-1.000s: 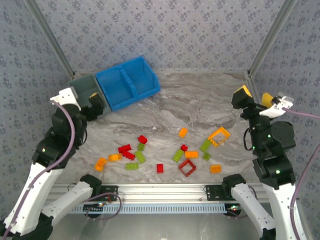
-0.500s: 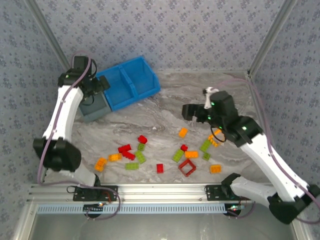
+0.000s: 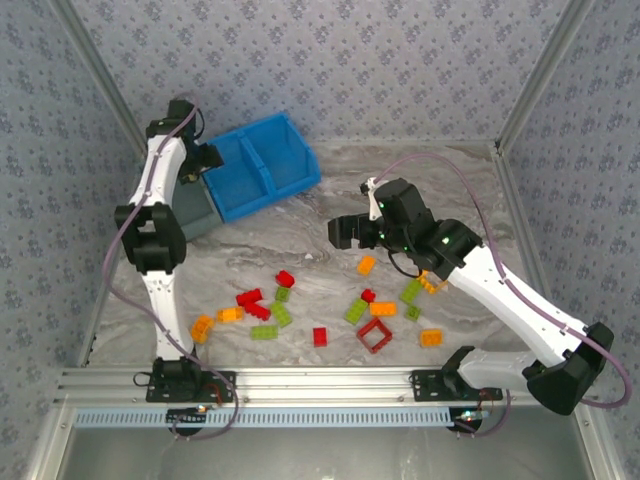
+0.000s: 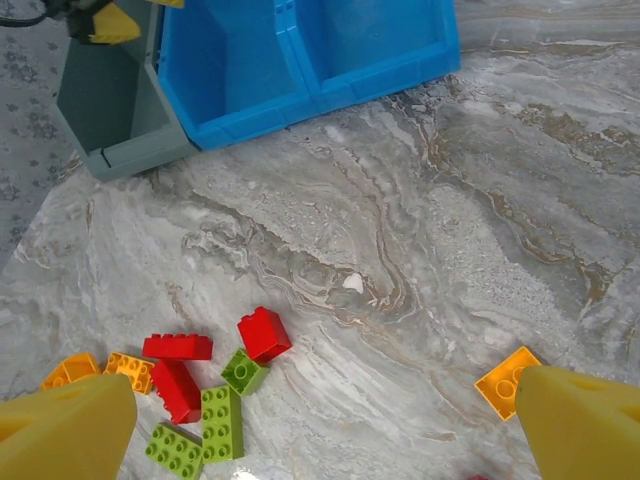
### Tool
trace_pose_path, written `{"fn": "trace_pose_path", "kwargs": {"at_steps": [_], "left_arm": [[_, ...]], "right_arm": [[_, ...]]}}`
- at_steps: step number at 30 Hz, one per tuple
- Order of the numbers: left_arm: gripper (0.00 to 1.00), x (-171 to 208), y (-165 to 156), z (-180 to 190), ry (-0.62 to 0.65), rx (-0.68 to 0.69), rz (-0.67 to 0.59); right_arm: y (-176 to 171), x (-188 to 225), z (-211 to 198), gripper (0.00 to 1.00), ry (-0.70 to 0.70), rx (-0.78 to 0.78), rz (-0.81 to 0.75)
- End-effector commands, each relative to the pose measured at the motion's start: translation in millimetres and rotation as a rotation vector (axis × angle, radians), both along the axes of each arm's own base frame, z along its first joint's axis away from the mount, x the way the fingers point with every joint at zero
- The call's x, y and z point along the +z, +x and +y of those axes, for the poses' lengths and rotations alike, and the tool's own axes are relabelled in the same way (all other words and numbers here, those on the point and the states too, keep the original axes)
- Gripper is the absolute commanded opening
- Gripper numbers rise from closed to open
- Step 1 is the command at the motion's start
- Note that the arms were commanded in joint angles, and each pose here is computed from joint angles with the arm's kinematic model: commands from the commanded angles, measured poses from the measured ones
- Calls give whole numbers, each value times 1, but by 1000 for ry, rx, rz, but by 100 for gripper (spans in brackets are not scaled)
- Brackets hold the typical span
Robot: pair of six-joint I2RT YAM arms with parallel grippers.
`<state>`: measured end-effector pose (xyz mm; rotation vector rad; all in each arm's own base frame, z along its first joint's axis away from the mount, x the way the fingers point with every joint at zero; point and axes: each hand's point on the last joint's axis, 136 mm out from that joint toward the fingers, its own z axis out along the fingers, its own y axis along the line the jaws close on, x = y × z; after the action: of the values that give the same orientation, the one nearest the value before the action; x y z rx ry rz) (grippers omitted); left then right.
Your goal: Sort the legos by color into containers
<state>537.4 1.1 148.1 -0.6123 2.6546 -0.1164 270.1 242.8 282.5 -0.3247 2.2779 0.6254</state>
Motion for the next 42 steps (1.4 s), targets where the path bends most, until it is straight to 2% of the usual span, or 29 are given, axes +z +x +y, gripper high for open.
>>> {"fn": "trace_pose_path", "kwargs": {"at_steps": [1, 5, 9, 11, 18, 27, 33, 42], "left_arm": [[70, 2, 0, 2, 23, -28, 33], [66, -8, 3, 7, 46, -22, 45], [47, -16, 7, 1, 18, -37, 47], [40, -19, 7, 0, 25, -42, 49], [35, -24, 9, -6, 72, -89, 55], [14, -28, 6, -30, 110, -186, 72], [12, -24, -2, -71, 76, -231, 66], [9, -12, -10, -168, -16, -307, 1]], "right_arm": [[1, 21, 16, 100, 81, 39, -27], [2, 23, 30, 100, 136, 74, -28], [7, 18, 36, 100, 133, 80, -15], [9, 18, 38, 100, 133, 81, -12], [10, 12, 37, 100, 124, 80, -1], [13, 11, 31, 100, 110, 55, -3], [20, 9, 14, 100, 76, -9, -9], [15, 7, -35, 99, 22, -128, 0]]}}
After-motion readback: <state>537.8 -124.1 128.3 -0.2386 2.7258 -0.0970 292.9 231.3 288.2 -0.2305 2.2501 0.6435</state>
